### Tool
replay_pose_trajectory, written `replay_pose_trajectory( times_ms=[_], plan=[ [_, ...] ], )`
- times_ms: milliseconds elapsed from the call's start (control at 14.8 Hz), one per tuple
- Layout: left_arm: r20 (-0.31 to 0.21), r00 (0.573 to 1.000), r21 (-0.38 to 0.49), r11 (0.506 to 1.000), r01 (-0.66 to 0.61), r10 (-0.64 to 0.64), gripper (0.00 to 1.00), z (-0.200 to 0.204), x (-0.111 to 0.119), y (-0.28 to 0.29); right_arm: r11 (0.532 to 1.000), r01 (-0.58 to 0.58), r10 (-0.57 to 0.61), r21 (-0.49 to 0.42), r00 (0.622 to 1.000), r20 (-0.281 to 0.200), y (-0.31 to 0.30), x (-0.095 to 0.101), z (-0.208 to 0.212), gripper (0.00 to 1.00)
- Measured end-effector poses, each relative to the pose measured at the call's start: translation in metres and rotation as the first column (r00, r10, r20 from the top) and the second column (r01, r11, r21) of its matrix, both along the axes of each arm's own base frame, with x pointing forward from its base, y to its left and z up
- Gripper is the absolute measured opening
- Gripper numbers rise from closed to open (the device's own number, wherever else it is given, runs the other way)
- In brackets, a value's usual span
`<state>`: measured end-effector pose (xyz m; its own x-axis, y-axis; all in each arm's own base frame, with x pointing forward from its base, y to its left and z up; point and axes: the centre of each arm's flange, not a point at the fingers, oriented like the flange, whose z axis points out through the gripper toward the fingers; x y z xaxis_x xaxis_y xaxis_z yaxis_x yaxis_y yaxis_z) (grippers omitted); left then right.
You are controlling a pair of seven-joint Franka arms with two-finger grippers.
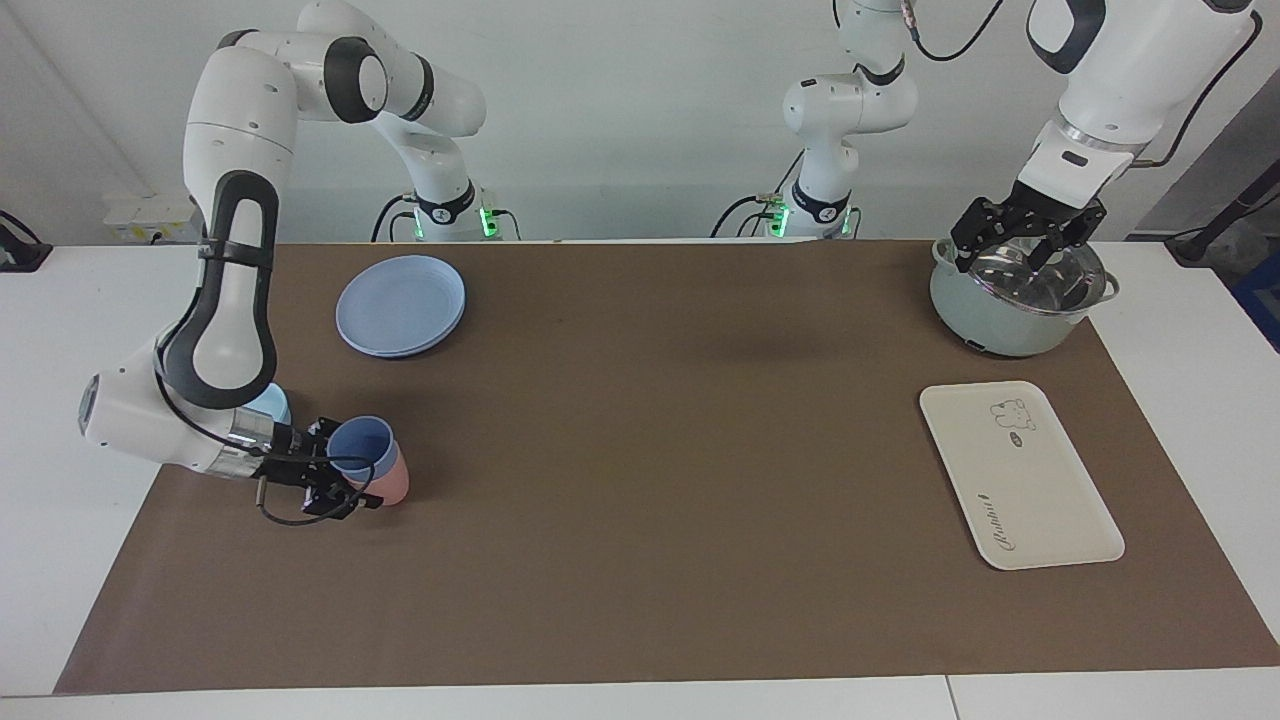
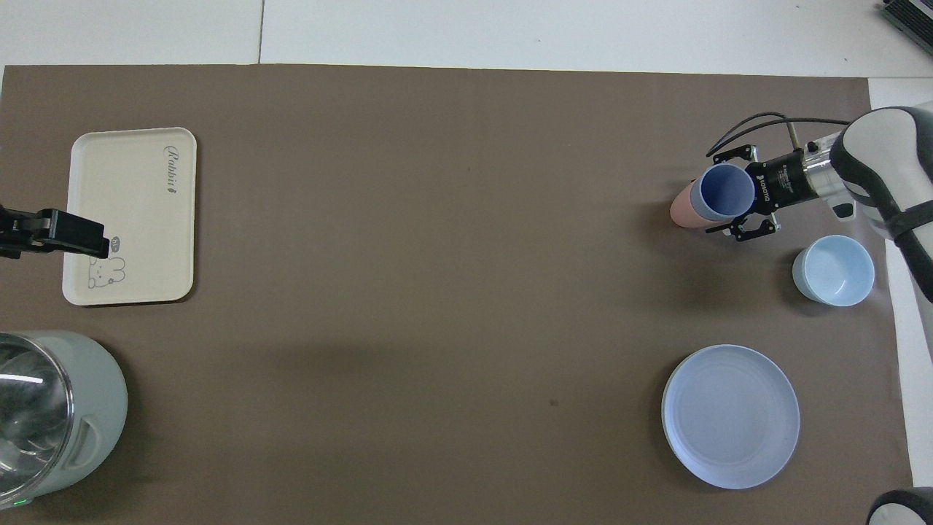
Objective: Place cup on tray
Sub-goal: 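Lift the nested cups with the right gripper toward the table center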
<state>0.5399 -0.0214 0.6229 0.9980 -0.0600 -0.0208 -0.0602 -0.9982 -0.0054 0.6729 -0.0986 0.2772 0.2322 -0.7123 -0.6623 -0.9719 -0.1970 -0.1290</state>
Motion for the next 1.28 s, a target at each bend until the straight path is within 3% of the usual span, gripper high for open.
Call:
replay_pose_trajectory(
  times_ms=[270, 541, 676, 1014, 1284],
  plan=[
    [0.0, 1.0, 0.0, 1.0, 0.0, 0.0, 1.0, 0.0, 0.0, 0.0, 0.996, -0.037, 0.039, 0.087, 0.999, -0.02, 0.029, -0.013, 0.014, 0.77],
    [0.0, 1.0, 0.0, 1.0, 0.0, 0.0, 1.0, 0.0, 0.0, 0.0, 0.983, -0.159, 0.158, 0.093, 0.987, 0.02, 0.109, -0.02, 0.076, 0.77],
    [0.0, 1.0, 0.0, 1.0, 0.0, 0.0, 1.0, 0.0, 0.0, 0.0, 0.986, -0.149, 0.151, 0.076, 0.988, -0.012, 0.152, -0.029, 0.11, 0.77],
    [0.0, 1.0, 0.0, 1.0, 0.0, 0.0, 1.0, 0.0, 0.0, 0.0, 0.989, -0.125, 0.117, -0.083, 0.988, -0.097, 0.228, -0.057, 0.178, 0.77],
    [0.0, 1.0, 0.0, 1.0, 0.0, 0.0, 1.0, 0.0, 0.0, 0.0, 0.974, -0.129, 0.112, -0.185, 0.989, -0.099, 0.275, -0.075, 0.209, 0.77]
  ],
)
